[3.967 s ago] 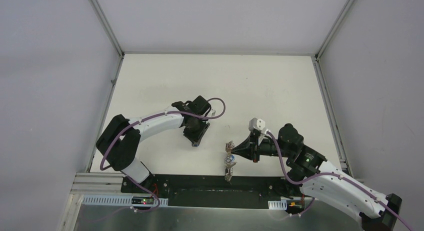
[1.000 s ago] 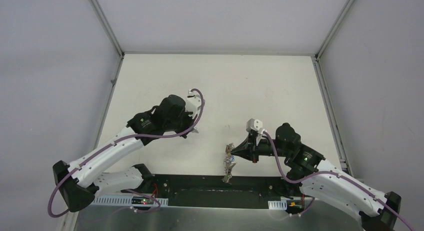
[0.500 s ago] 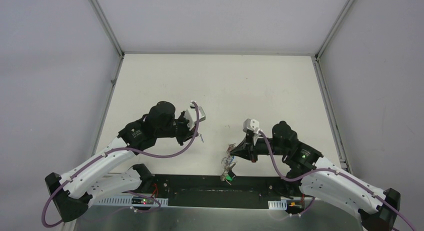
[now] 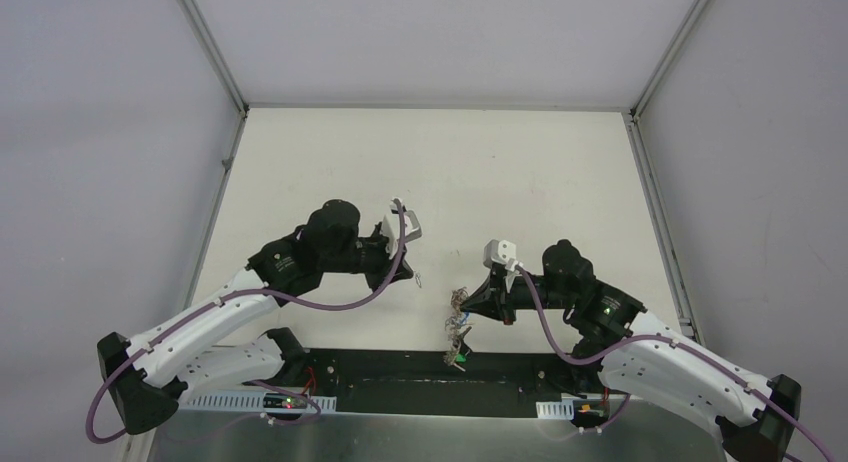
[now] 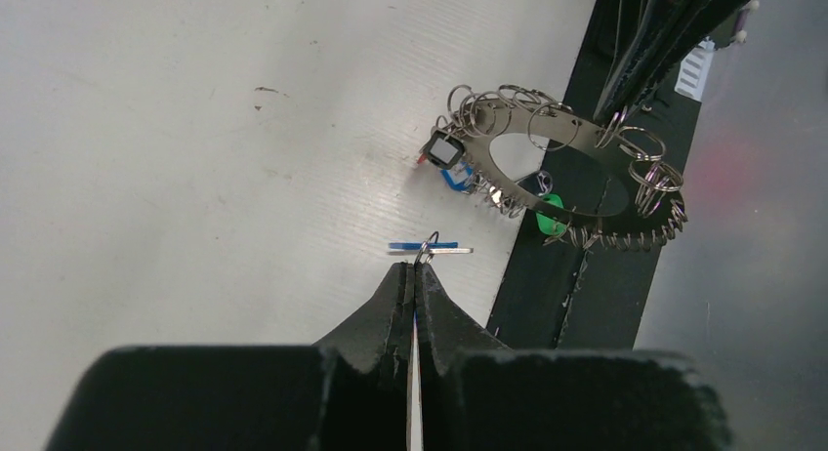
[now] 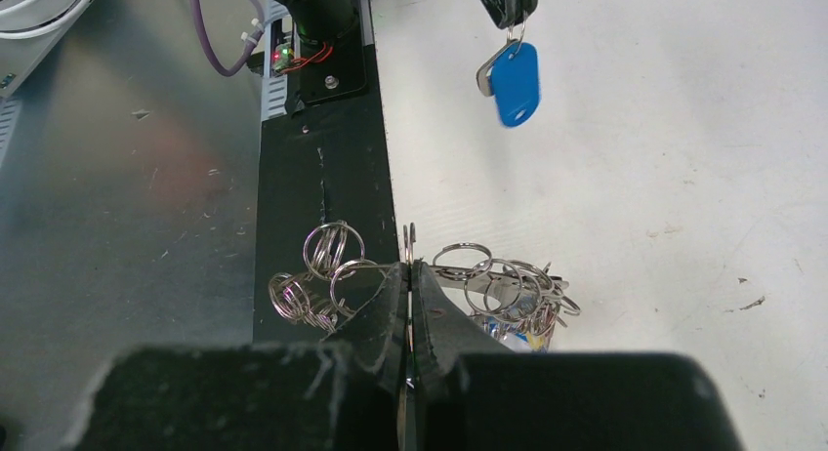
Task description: Put the keys on the keyring
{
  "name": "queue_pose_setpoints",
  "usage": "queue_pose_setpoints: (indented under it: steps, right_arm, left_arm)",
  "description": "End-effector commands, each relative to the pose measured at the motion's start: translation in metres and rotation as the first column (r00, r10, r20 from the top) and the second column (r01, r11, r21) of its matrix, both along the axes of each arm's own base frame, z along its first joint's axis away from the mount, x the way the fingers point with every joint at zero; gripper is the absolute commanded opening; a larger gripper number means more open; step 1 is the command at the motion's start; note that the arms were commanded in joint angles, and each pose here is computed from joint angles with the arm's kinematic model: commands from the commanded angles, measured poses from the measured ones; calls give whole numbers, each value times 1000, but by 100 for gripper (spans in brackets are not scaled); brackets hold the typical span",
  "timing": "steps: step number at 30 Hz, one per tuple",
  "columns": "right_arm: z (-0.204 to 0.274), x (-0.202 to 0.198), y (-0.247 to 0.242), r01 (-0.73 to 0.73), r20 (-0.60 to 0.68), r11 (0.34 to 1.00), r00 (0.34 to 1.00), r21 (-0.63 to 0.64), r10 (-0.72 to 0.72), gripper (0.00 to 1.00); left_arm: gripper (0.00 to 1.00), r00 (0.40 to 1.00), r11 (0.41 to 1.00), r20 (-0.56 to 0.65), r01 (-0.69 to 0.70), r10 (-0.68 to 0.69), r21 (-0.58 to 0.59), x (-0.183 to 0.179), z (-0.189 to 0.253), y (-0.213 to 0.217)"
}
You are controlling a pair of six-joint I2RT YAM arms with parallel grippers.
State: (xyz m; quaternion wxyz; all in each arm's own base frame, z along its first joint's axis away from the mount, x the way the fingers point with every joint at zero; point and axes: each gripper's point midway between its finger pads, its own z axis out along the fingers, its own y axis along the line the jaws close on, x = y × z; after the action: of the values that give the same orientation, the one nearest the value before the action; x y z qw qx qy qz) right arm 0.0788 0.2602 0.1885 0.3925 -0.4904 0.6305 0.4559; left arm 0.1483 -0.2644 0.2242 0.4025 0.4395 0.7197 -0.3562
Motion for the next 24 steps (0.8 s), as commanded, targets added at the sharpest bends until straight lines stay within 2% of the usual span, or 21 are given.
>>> queue_pose_setpoints:
  steps: [1,9,17,24]
  right_arm:
    - [44,1,9,-62,118,992,992,107,49,0]
    - [51,-5,16,-155,156,984,978,89,140,0]
    - [57,-5,18,-184,195,977,967,104,161,0]
    - [58,-5,21,-200,210,973,962,114,174,0]
  left_arm:
    - [0,996,994,60,65,-60,-86,-5,35,-17]
    - [0,981,988,148,136,-124,-73,-10,45,-25]
    - [0,943,975,257,221,-211,-11,-22,44,-36]
    - [0,872,955,389,279,-296,100,-34,43,-49]
